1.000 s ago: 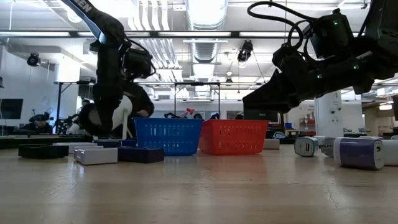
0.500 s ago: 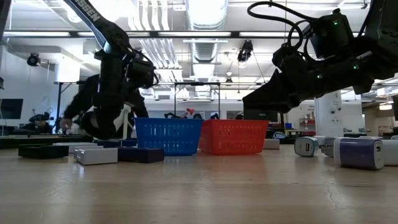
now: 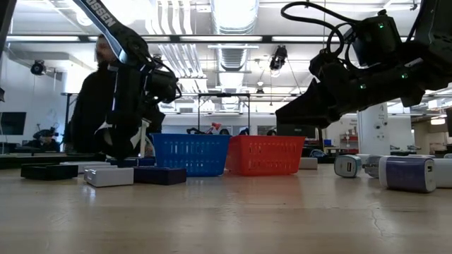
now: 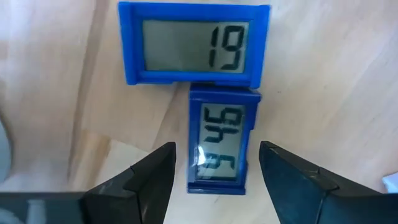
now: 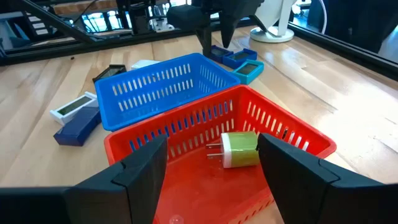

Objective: Pick & Place Office items
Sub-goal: Put the top violet digital clock into the blue bin

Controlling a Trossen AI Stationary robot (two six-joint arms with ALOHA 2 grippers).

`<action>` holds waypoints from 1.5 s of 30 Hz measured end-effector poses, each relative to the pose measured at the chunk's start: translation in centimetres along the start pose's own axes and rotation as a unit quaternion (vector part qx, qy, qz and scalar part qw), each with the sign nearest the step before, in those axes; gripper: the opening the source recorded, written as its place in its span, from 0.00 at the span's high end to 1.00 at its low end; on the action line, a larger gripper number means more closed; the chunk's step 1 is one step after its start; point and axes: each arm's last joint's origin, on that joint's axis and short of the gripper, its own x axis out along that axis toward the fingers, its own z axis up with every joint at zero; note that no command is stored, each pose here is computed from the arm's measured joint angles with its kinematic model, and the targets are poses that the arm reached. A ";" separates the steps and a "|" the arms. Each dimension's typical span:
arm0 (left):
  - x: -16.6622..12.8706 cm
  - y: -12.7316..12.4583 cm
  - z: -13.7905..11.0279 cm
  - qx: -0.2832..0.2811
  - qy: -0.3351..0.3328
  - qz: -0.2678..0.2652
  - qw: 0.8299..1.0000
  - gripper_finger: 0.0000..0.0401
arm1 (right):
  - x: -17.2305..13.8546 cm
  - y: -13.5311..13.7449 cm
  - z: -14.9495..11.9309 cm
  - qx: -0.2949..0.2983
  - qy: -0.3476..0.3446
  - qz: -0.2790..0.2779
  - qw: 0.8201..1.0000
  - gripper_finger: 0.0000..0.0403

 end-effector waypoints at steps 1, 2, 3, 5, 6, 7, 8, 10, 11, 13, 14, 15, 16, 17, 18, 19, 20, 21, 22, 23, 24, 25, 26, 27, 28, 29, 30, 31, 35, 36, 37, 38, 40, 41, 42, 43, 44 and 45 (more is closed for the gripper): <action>0.0 0.1 0.0 -0.001 0.000 0.001 1.000 0.41 | 0.0 0.0 0.0 0.000 0.000 0.000 1.000 0.39; 0.0 0.1 0.0 0.000 -0.001 0.003 1.000 0.41 | 0.0 0.0 0.0 0.000 0.000 0.000 1.000 0.39; 0.0 0.1 0.0 0.001 0.000 0.003 1.000 0.41 | 0.0 0.0 0.0 0.000 0.000 0.000 1.000 0.39; 0.0 0.2 0.0 0.001 0.001 0.004 1.000 0.41 | 0.0 0.0 0.0 0.000 0.000 0.000 1.000 0.39; 0.0 0.2 0.0 0.001 0.001 0.004 1.000 0.41 | 0.0 0.0 0.0 0.000 0.000 0.000 1.000 0.39; 0.0 0.2 0.0 0.000 0.001 0.004 1.000 0.41 | 0.0 0.0 0.0 0.000 0.000 0.000 1.000 0.39; 0.0 0.2 0.0 0.000 0.002 0.004 1.000 0.41 | 0.0 0.0 0.0 0.000 0.000 0.000 1.000 0.39; 0.0 0.2 -0.1 0.000 0.004 0.003 1.000 0.41 | 0.0 0.0 0.0 0.000 0.000 0.000 1.000 0.39; 0.0 0.2 -0.1 0.000 0.005 0.003 1.000 0.41 | 0.0 0.0 0.0 0.000 0.000 0.000 1.000 0.39; 0.0 0.2 -0.1 0.000 0.005 0.003 1.000 0.41 | 0.0 0.0 0.0 0.000 0.000 0.000 1.000 0.39; 0.0 0.2 -0.1 0.000 0.005 0.005 1.000 0.41 | 0.0 0.0 0.0 0.000 0.000 0.000 1.000 0.39; 0.0 0.2 -0.1 0.000 0.006 0.008 1.000 0.41 | 0.0 0.0 0.0 0.000 0.000 0.000 1.000 0.39; 0.0 0.2 -0.1 0.001 0.007 0.013 1.000 0.41 | 0.0 0.0 0.0 0.000 0.000 0.000 1.000 0.39; 0.0 0.3 -0.1 0.001 0.007 0.015 1.000 0.41 | 0.0 0.0 0.0 0.000 0.000 0.000 1.000 0.39; 0.0 0.3 -0.1 0.001 0.007 0.016 1.000 0.41 | 0.0 0.0 0.0 0.000 0.000 0.000 1.000 0.39; 0.0 0.3 -0.1 0.001 0.007 0.016 1.000 0.41 | 0.0 0.0 0.0 0.000 0.000 0.000 1.000 0.39; 0.0 0.3 -0.1 0.001 0.007 0.016 1.000 0.41 | 0.0 0.0 0.0 0.000 0.000 0.000 1.000 0.39; 0.0 0.3 -0.1 0.002 0.007 0.016 1.000 0.41 | 0.0 0.0 0.0 0.000 0.000 0.000 1.000 0.39; 0.0 0.3 -0.1 0.002 0.007 0.016 1.000 0.41 | 0.0 0.0 0.0 0.000 0.000 0.001 1.000 0.39; 0.0 0.3 -0.1 0.002 0.007 0.016 1.000 0.41 | 0.0 0.0 0.0 0.000 0.000 0.001 1.000 0.39; 0.0 0.3 -0.1 0.000 0.008 0.016 1.000 0.41 | 0.0 0.0 0.0 0.000 0.000 0.001 1.000 0.39; 0.0 0.3 -0.1 -0.002 0.008 0.016 1.000 0.41 | 0.0 0.0 0.0 0.000 0.000 0.001 1.000 0.39; 0.0 0.3 -0.2 -0.005 0.010 0.016 1.000 0.41 | 0.0 0.0 0.0 0.000 0.000 0.001 1.000 0.39; 0.0 0.3 -0.2 -0.006 0.012 0.016 1.000 0.41 | 0.0 0.0 0.0 0.000 0.001 0.003 1.000 0.39; 0.0 0.3 -0.2 -0.009 0.013 0.016 1.000 0.41 | 0.0 0.0 0.0 0.000 0.001 0.005 1.000 0.39; 0.0 0.3 -0.3 -0.012 0.015 0.017 1.000 0.41 | 0.0 0.0 0.0 0.000 0.002 0.008 1.000 0.39; 0.0 0.2 -0.3 -0.015 0.017 0.016 1.000 0.40 | 0.0 0.0 0.0 0.002 0.002 0.008 1.000 0.39; 0.0 0.2 -0.3 -0.016 0.019 0.016 1.000 0.39 | 0.0 0.1 0.0 0.003 0.002 0.009 1.000 0.39; 0.0 0.3 -0.3 -0.017 0.019 0.020 0.999 0.35 | 0.0 0.0 0.0 0.004 0.002 0.010 1.000 0.39; 0.0 0.3 -0.3 -0.018 0.019 0.022 0.999 0.34 | 0.0 0.0 0.0 0.004 0.002 0.010 1.000 0.39; 0.0 0.3 -0.3 -0.018 0.019 0.024 0.999 0.33 | 0.0 0.0 0.0 0.005 0.002 0.010 1.000 0.39; 0.0 0.3 -0.3 -0.018 0.019 0.025 0.999 0.32 | 0.0 0.0 0.0 0.006 0.002 0.010 1.000 0.39; 0.0 0.3 -0.3 -0.018 0.018 0.026 0.999 0.31 | 0.0 0.0 0.0 0.006 0.002 0.010 1.000 0.39; 0.0 0.3 -0.3 -0.017 0.018 0.026 0.999 0.30 | 0.0 0.0 0.0 0.006 0.002 0.010 1.000 0.39; 0.0 0.3 -0.3 -0.015 0.018 0.026 0.999 0.30 | 0.0 0.0 0.0 0.006 0.002 0.010 1.000 0.39; 0.0 0.3 -0.3 -0.010 0.017 0.026 0.999 0.29 | 0.0 0.0 0.0 0.006 0.002 0.010 1.000 0.39; 0.0 0.3 -0.2 -0.005 0.014 0.026 1.000 0.29 | 0.0 0.0 0.0 0.006 0.002 0.010 1.000 0.39; 0.0 0.3 -0.1 0.000 0.009 0.027 1.000 0.29 | 0.0 0.0 0.0 0.006 0.002 0.010 1.000 0.39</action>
